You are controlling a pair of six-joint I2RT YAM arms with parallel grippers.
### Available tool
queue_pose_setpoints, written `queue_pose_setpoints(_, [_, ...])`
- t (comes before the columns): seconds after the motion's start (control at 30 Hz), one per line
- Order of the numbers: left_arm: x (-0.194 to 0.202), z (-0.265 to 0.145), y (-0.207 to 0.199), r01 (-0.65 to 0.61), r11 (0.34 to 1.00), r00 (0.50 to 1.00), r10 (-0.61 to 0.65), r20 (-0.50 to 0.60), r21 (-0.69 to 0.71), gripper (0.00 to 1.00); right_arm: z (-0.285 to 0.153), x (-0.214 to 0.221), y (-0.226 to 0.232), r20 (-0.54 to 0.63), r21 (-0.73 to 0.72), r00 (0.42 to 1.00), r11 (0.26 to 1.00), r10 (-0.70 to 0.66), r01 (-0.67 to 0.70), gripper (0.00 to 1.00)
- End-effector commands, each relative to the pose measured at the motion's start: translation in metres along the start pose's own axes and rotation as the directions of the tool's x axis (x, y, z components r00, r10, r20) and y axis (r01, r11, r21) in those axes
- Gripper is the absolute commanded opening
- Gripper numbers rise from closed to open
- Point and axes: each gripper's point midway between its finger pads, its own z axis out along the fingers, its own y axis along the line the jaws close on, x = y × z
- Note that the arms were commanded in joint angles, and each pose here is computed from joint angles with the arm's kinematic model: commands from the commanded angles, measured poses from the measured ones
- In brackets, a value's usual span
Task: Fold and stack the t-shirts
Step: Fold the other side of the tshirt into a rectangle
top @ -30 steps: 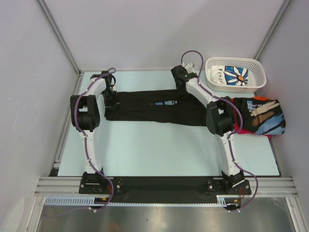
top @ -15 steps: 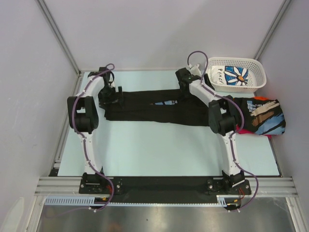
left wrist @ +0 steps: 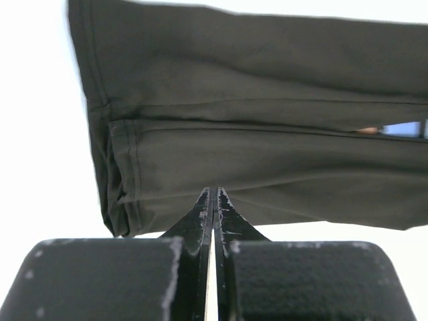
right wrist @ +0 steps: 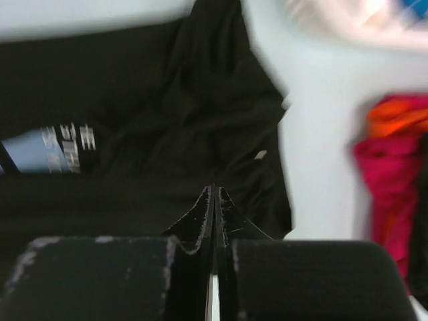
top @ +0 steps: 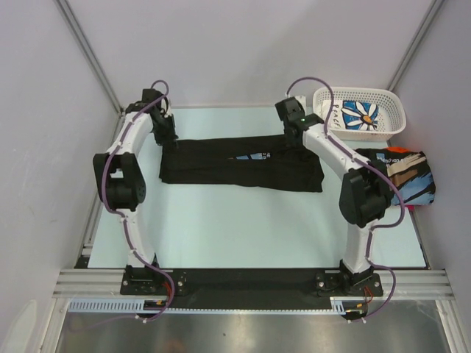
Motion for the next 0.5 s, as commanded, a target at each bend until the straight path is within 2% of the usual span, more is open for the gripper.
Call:
queue_pose_setpoints(0.0, [-0.007, 0.014, -0.008, -0.008, 0.999, 1.000, 0.008, -0.011, 0.035, 0.00, 0.007, 0.076, 0.028, -0.273, -0.131, 0.962, 0.991, -0.018, -0.019, 0.00])
queue_pose_setpoints(0.1, [-0.027, 0.008, -0.033, -0.034, 0.991, 0.999, 0.028, 0.045, 0.131, 0.00, 0.006, 0.085, 0.028, -0.329, -0.152, 0.944, 0.986, 0.018, -0.072, 0.00])
queue_pose_setpoints(0.17, [-0.032, 0.001, -0.057, -0.042, 0.966, 0.998, 0.026, 0.065, 0.256, 0.00, 0.004, 0.086, 0.035, -0.371, -0.238, 0.928, 0.961, 0.046, -0.142, 0.00])
queue_pose_setpoints(0.27, [-0.036, -0.011, -0.086, -0.071, 0.908, 0.994, 0.030, 0.106, 0.412, 0.47, 0.001, 0.080, 0.031, -0.403, -0.301, 0.908, 0.921, 0.112, -0.247, 0.00])
queue_pose_setpoints(0.3, [-0.044, -0.016, -0.093, -0.099, 0.897, 0.987, 0.035, 0.154, 0.430, 0.76, -0.002, 0.077, 0.031, -0.414, -0.317, 0.901, 0.907, 0.132, -0.278, 0.00])
queue_pose_setpoints(0.33, [-0.044, -0.019, -0.095, -0.107, 0.894, 0.985, 0.035, 0.169, 0.436, 0.92, -0.003, 0.070, 0.018, -0.401, -0.294, 0.900, 0.907, 0.169, -0.301, 0.00])
queue_pose_setpoints(0.37, [-0.047, -0.025, -0.098, -0.126, 0.888, 0.980, 0.043, 0.193, 0.442, 0.99, -0.002, 0.071, 0.011, -0.402, -0.276, 0.897, 0.909, 0.185, -0.311, 0.00])
queue_pose_setpoints(0.43, [-0.051, -0.038, -0.104, -0.170, 0.871, 0.971, 0.068, 0.230, 0.461, 1.00, -0.003, 0.065, -0.009, -0.387, -0.246, 0.892, 0.906, 0.235, -0.345, 0.01])
queue_pose_setpoints(0.47, [-0.048, -0.044, -0.110, -0.186, 0.849, 0.970, 0.077, 0.232, 0.494, 1.00, -0.001, 0.067, -0.015, -0.392, -0.233, 0.887, 0.906, 0.245, -0.354, 0.04])
